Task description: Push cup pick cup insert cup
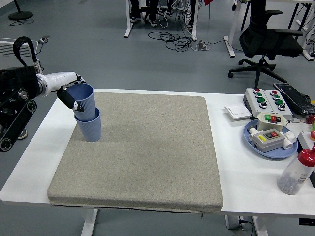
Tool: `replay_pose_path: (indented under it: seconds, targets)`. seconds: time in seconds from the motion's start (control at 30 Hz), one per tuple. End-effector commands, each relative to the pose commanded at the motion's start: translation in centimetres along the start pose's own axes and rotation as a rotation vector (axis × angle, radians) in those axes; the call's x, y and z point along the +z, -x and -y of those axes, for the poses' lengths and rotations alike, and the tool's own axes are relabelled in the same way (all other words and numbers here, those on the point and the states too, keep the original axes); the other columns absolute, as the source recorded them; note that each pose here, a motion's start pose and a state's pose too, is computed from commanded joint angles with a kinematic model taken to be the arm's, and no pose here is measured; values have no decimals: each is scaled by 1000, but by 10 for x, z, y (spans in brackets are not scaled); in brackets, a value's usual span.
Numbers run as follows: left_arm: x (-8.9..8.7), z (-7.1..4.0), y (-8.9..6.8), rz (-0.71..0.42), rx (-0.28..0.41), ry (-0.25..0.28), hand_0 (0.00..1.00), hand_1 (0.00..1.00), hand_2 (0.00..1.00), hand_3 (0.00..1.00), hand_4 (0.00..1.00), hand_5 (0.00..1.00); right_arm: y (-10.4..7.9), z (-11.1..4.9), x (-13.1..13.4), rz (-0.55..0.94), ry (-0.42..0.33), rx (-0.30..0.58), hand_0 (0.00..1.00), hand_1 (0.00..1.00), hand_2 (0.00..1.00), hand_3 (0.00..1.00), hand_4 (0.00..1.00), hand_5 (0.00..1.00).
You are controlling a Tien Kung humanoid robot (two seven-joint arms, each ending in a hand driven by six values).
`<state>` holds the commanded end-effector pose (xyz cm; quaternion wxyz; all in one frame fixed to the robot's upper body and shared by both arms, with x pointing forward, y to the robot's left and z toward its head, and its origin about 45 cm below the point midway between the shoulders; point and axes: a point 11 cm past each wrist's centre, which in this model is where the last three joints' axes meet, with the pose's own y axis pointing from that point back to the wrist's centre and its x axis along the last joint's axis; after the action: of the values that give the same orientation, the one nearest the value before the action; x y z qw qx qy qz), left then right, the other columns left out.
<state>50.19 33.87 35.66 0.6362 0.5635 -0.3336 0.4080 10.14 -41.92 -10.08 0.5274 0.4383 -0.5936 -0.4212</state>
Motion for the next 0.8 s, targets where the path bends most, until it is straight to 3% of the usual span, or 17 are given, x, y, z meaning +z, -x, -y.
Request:
replay_pose_path:
  seconds: [0.17, 0.2, 0.37, 0.4, 0.8]
  targets:
    - [-4, 2, 4, 4, -10, -9, 493, 717, 858, 846, 820, 313, 0, 0, 0, -1, 0, 0, 726, 663, 670, 590, 105, 545]
    - [-4, 2, 4, 5, -10, -10, 768, 903, 998, 993, 984, 514, 0, 0, 0, -1, 0, 0, 726, 663, 670, 590, 104, 543]
    - [-5, 4, 7, 7, -16, -6, 768, 903, 998, 993, 984, 514, 0, 0, -1, -2, -1, 0, 726, 663, 670, 590, 104, 543]
    - [-6, 5, 6, 6, -11, -4, 842, 950, 998, 998, 998, 556, 0, 0, -1, -3, -1, 0, 726, 662, 670, 590, 104, 542]
    - [-9, 5, 1, -19, 40, 7, 886, 980, 998, 998, 998, 585, 0, 0, -2, -2, -4, -1, 726, 663, 670, 590, 103, 541]
